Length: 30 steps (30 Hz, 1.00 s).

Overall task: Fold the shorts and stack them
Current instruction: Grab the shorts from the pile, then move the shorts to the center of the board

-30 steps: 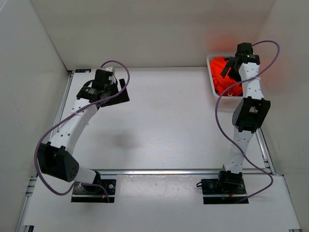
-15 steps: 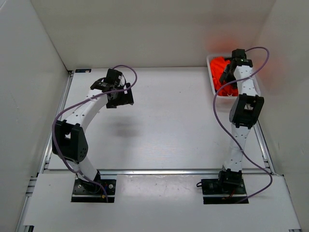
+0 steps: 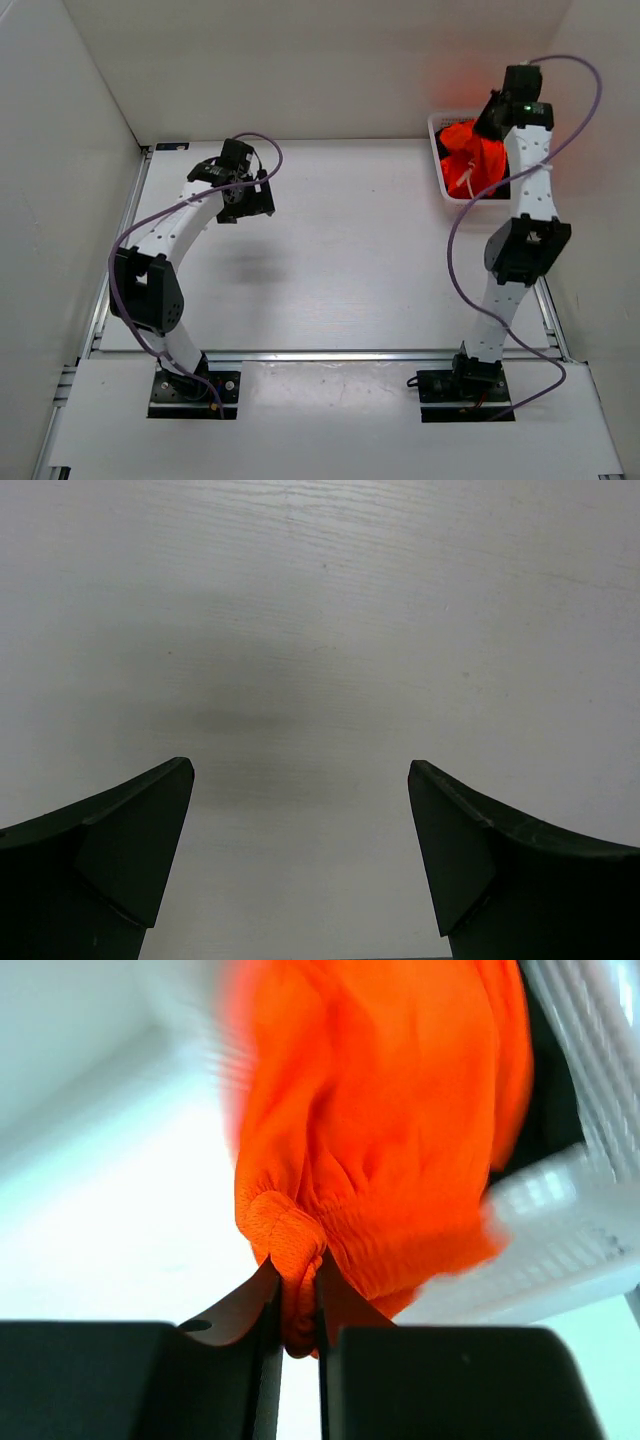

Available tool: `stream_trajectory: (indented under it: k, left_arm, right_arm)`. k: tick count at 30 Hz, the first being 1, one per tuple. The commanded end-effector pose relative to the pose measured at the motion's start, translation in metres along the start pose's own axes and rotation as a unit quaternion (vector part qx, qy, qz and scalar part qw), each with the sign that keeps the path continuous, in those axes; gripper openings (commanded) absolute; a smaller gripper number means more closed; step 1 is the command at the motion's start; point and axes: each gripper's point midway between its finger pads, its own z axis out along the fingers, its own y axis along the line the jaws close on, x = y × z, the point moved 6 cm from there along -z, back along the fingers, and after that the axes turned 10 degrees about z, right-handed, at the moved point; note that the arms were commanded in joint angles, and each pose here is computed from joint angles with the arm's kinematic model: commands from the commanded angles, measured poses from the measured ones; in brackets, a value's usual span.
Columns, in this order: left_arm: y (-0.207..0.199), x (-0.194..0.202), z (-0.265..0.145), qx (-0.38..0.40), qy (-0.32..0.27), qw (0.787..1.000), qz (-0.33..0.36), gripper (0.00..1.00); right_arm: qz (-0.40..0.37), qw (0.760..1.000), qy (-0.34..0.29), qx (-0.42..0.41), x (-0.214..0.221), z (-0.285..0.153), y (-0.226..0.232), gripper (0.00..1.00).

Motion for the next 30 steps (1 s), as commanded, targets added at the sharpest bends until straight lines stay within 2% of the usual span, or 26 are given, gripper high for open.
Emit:
stream_trajectory:
  k: [1, 2, 4, 5, 7, 8, 9, 10, 12, 13, 16, 17, 18, 19, 20, 21, 22, 24, 25, 26, 27, 28, 29, 30]
  left_arm:
    - [0.016, -0.011, -0.009, -0.05, 0.007, 0.998, -0.024, 1.0]
    - [0.022, -0.012, -0.008, -0.057, 0.014, 0.998, -0.037, 1.0]
    - [0.027, -0.016, -0.009, -0.056, 0.02, 0.997, -0.053, 1.0]
    - [0.03, -0.016, -0.01, -0.032, 0.028, 0.997, -0.067, 1.0]
    - [0.035, -0.014, -0.015, -0.015, 0.03, 0.996, -0.085, 1.0]
    - [0.037, -0.017, -0.024, -0.01, 0.019, 0.996, -0.09, 1.0]
    - [0.044, -0.017, -0.027, -0.014, 0.015, 0.995, -0.098, 1.0]
    - [0.048, -0.019, -0.033, -0.015, 0.007, 0.995, -0.103, 1.0]
    - [0.059, -0.023, -0.047, -0.014, -0.015, 0.993, -0.118, 1.0]
    - [0.063, -0.025, -0.052, -0.012, -0.022, 0.992, -0.124, 1.0]
    - [0.067, -0.031, -0.074, 0.011, -0.046, 0.99, -0.136, 1.0]
    - [0.07, -0.03, -0.078, 0.008, -0.048, 0.989, -0.141, 1.0]
    - [0.069, -0.03, -0.087, 0.015, -0.059, 0.988, -0.14, 1.0]
    - [0.071, -0.029, -0.091, 0.005, -0.061, 0.988, -0.14, 1.0]
    - [0.068, -0.026, -0.094, -0.004, -0.063, 0.989, -0.133, 1.0]
    - [0.067, -0.023, -0.094, -0.018, -0.065, 0.99, -0.127, 1.0]
    - [0.061, -0.02, -0.099, -0.012, -0.068, 0.99, -0.124, 1.0]
    - [0.051, -0.004, -0.092, -0.006, -0.047, 0.992, -0.113, 1.0]
    - [0.048, 0.002, -0.091, -0.004, -0.041, 0.993, -0.114, 1.0]
    - [0.045, 0.017, -0.083, -0.006, -0.018, 0.993, -0.114, 0.94]
    - [0.045, 0.026, -0.084, 0.0, -0.013, 0.993, -0.114, 0.87]
    - [0.044, 0.039, -0.076, -0.001, 0.001, 0.994, -0.109, 0.81]
    - [0.045, 0.047, -0.074, -0.003, 0.009, 0.993, -0.114, 0.59]
    - [0.044, 0.055, -0.074, -0.002, 0.015, 0.994, -0.11, 0.5]
  right_arm:
    - [-0.06, 0.954, -0.166, -0.244, -0.055, -0.181, 0.082, 0.0]
    - [-0.079, 0.934, -0.19, -0.292, -0.051, -0.227, 0.097, 0.0]
    - [-0.109, 0.905, -0.21, -0.355, -0.043, -0.274, 0.113, 0.0]
    - [-0.128, 0.879, -0.221, -0.403, -0.032, -0.317, 0.123, 0.0]
    - [-0.146, 0.854, -0.215, -0.451, -0.014, -0.354, 0.128, 0.0]
    - [-0.158, 0.828, -0.219, -0.491, 0.002, -0.391, 0.129, 0.0]
    - [-0.168, 0.826, -0.19, -0.504, 0.02, -0.387, 0.13, 0.0]
    - [-0.179, 0.798, -0.191, -0.543, 0.038, -0.419, 0.126, 0.0]
    - [-0.174, 0.794, -0.157, -0.561, 0.064, -0.419, 0.123, 0.0]
    - [-0.176, 0.809, -0.107, -0.55, 0.091, -0.389, 0.124, 0.0]
    - [-0.154, 0.817, -0.055, -0.553, 0.142, -0.391, 0.098, 0.0]
    - [-0.16, 0.844, 0.002, -0.512, 0.18, -0.349, 0.087, 0.0]
    - [-0.159, 0.855, 0.022, -0.493, 0.198, -0.334, 0.077, 0.0]
    - [-0.149, 0.88, 0.02, -0.451, 0.209, -0.32, 0.059, 0.03]
    - [-0.126, 0.906, 0.033, -0.403, 0.221, -0.299, 0.045, 0.12]
    - [-0.122, 0.933, 0.059, -0.333, 0.248, -0.263, 0.022, 0.25]
    - [-0.096, 0.957, 0.054, -0.267, 0.244, -0.238, 0.003, 0.49]
    - [-0.082, 0.979, 0.085, -0.166, 0.249, -0.21, -0.025, 0.54]
    - [-0.073, 0.986, 0.101, -0.115, 0.246, -0.193, -0.036, 0.53]
    - [-0.08, 0.985, 0.124, -0.09, 0.253, -0.19, -0.043, 0.49]
    - [-0.085, 0.985, 0.121, -0.085, 0.251, -0.189, -0.043, 0.4]
    - [-0.091, 0.986, 0.113, -0.087, 0.251, -0.192, -0.042, 0.35]
    - [-0.097, 0.985, 0.113, -0.087, 0.256, -0.194, -0.044, 0.33]
    - [-0.101, 0.983, 0.112, -0.101, 0.26, -0.201, -0.043, 0.33]
